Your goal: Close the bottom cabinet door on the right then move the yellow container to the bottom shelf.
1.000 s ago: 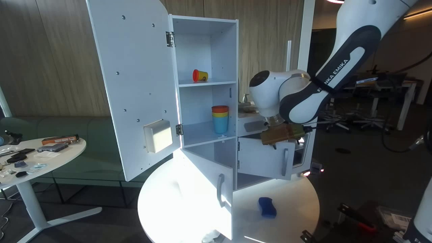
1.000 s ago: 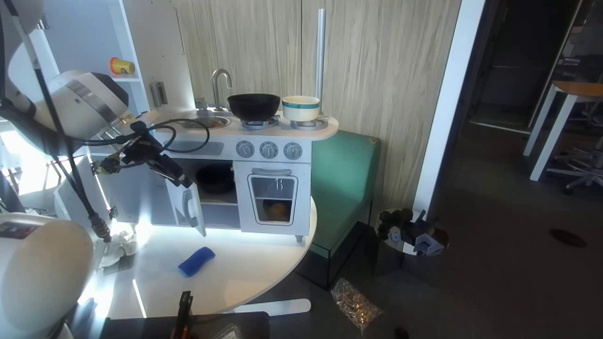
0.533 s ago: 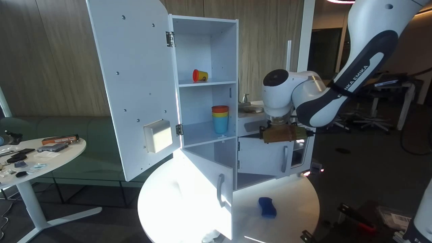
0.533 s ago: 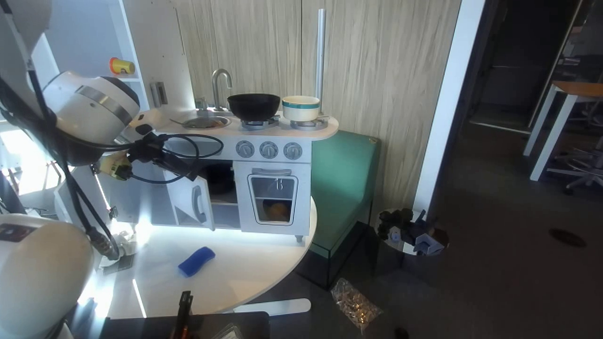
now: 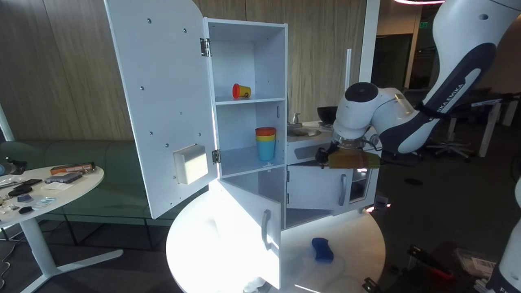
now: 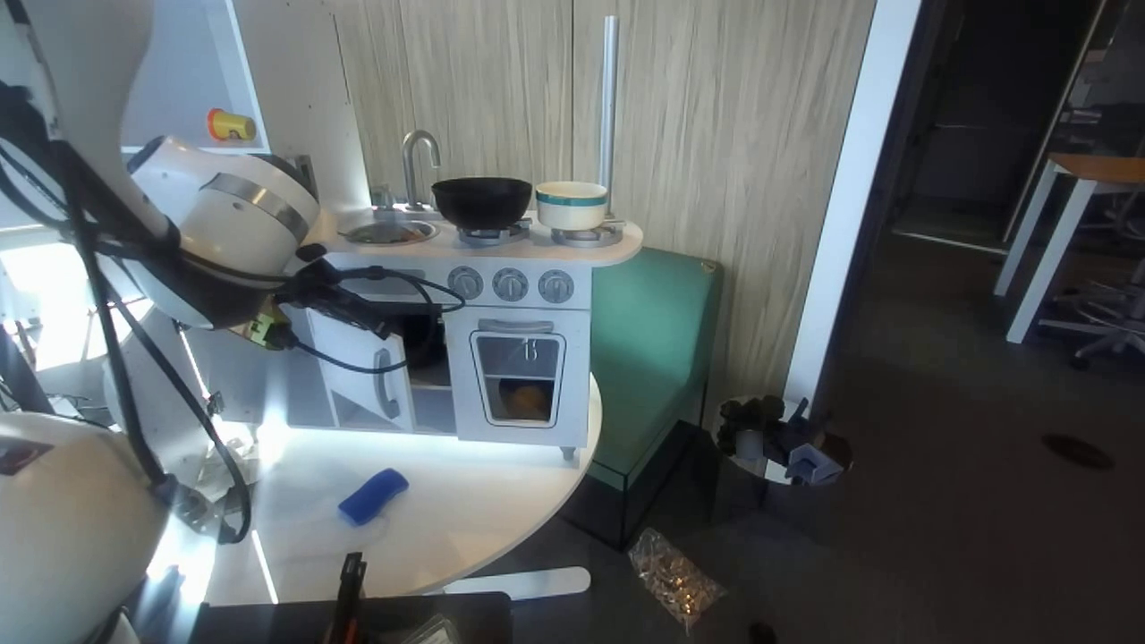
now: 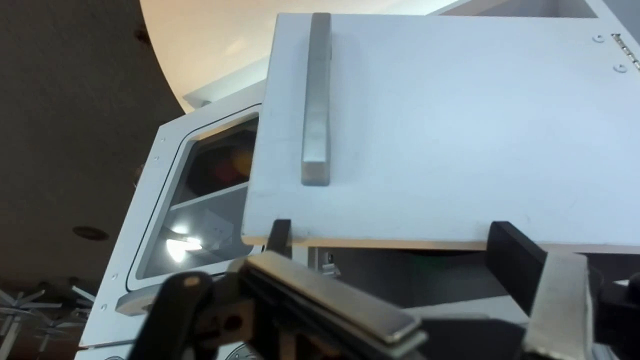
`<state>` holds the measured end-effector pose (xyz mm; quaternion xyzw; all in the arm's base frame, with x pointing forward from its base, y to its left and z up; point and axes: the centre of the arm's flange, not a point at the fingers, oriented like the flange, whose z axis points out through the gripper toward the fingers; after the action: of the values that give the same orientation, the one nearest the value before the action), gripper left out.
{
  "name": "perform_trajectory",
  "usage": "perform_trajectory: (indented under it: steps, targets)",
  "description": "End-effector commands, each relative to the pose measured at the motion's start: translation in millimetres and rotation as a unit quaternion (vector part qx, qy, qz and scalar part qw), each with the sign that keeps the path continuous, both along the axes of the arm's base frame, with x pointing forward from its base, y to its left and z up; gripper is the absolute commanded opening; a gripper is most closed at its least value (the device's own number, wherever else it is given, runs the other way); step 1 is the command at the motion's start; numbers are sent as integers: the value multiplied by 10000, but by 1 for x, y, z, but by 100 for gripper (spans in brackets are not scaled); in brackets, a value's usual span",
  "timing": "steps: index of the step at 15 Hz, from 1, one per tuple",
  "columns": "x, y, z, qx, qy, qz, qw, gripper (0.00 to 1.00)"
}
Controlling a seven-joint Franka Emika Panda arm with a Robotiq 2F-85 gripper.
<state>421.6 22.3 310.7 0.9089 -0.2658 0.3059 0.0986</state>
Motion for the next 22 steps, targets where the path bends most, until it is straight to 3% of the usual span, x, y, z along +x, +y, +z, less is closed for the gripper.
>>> perform_trajectory:
  steps: [1, 4, 8, 12, 14, 17, 22]
  targets:
    - [-16, -19, 16, -479, -664, 236, 9964, 100]
    - [-31, -26, 43, -584, -919, 540, 9926, 100]
    - [-74, -22, 33, 450, -180, 1209, 9915, 100]
    - [-101, -17, 5, 998, 393, 1899, 9759, 100]
    - [-103, -12, -5, 1022, 568, 2271, 9668, 100]
    - [-86, -15, -30, 877, 764, 2345, 9651, 100]
    - [-62, -11, -22, 308, 135, 2403, 9701, 100]
